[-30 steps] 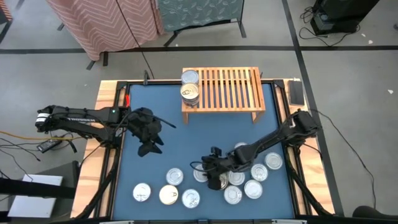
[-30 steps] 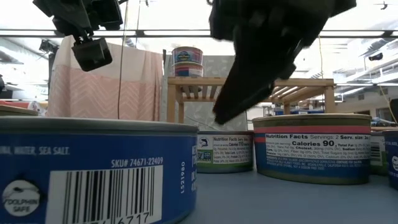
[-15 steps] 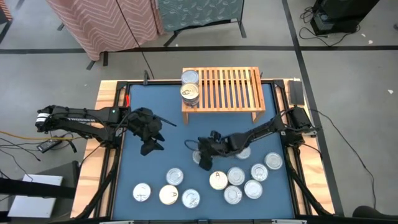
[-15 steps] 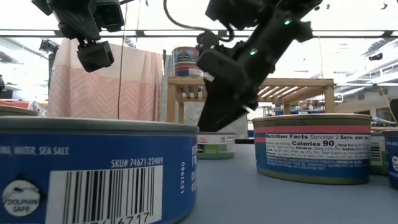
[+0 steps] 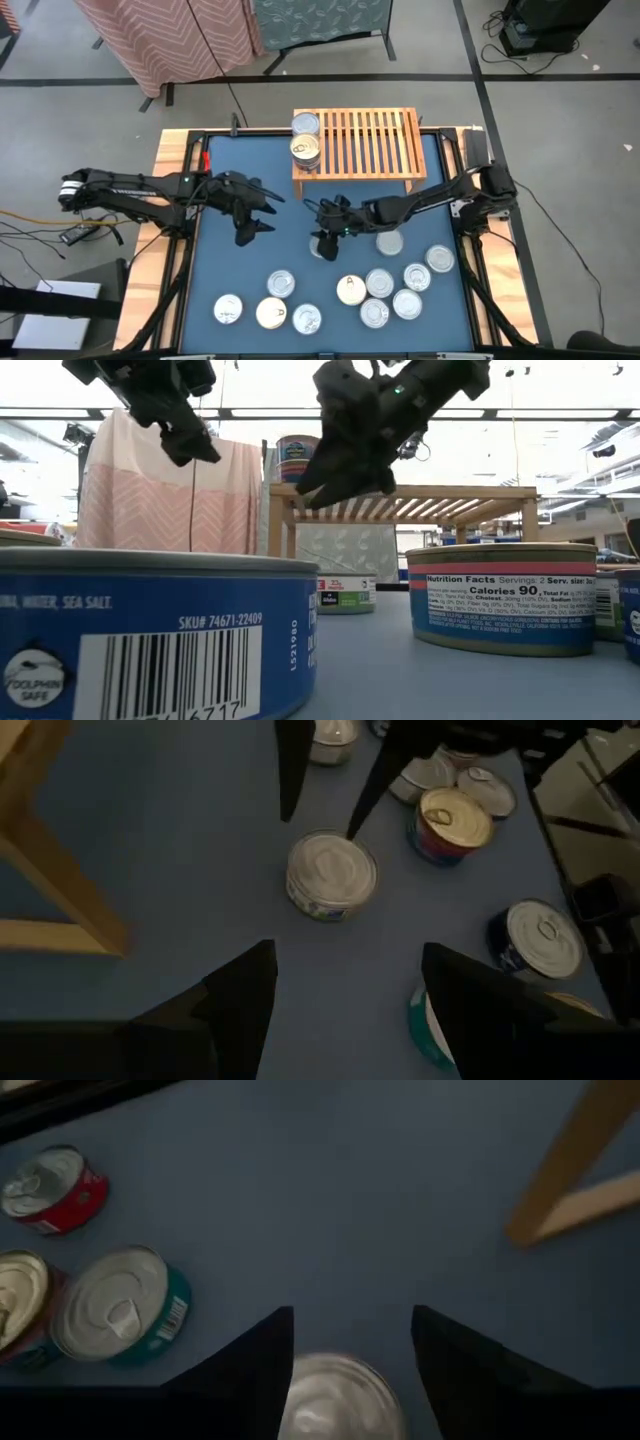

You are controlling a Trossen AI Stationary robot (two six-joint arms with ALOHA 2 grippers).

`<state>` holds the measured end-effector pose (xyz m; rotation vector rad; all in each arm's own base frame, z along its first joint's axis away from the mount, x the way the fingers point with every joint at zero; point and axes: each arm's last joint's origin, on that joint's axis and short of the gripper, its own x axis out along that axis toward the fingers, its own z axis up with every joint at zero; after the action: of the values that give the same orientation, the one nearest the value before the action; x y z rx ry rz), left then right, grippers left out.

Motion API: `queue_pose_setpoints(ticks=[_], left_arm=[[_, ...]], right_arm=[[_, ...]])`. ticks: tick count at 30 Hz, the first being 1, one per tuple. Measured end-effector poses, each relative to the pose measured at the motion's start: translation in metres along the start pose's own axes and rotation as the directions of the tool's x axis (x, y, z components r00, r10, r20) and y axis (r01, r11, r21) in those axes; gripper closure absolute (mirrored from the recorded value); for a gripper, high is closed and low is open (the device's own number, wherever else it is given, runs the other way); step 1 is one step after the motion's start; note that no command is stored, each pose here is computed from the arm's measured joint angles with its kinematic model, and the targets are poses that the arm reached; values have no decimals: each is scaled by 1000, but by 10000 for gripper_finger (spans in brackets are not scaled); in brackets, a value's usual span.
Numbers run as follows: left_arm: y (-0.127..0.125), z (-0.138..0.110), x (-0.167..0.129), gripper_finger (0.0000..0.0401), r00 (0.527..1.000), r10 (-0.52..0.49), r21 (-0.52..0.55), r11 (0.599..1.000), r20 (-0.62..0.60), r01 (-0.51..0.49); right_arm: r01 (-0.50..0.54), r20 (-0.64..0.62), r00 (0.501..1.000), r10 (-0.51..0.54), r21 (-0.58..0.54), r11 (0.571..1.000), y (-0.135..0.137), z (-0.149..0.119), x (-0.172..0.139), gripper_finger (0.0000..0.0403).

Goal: Stack canned seafood by type on shelf
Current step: Stack the green tuna can on top of the other green tuna cans on the shelf

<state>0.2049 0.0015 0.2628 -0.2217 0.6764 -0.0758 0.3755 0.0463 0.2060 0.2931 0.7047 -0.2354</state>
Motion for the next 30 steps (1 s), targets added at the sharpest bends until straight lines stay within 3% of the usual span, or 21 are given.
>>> queue_pose_setpoints(ticks=[4, 8, 15, 19, 27, 30], left_arm=[[1, 3, 10, 147, 999, -32, -84, 996, 4, 32], [0, 8, 21, 146, 991, -131, -143, 981, 30, 134], [2, 12, 41, 146, 972, -233, -249, 940, 28, 233], [4, 3, 48, 147, 972, -226, -250, 946, -62, 204], [6, 1, 49, 147, 977, -198, -231, 957, -75, 176], [5, 1, 49, 147, 975, -210, -233, 954, -78, 187]], right_arm=[[5, -89, 996, -7, -18, 1000, 11, -16, -3, 218], [59, -167, 985, -50, 49, 997, 6, -41, 2, 232], [123, -164, 982, -96, 164, 979, -2, -48, 4, 225], [155, -150, 981, -125, 210, 965, -5, -57, 6, 227], [115, -64, 993, -102, 269, 956, -6, -62, 10, 229], [158, -60, 987, -147, 281, 946, -10, -67, 11, 229]])
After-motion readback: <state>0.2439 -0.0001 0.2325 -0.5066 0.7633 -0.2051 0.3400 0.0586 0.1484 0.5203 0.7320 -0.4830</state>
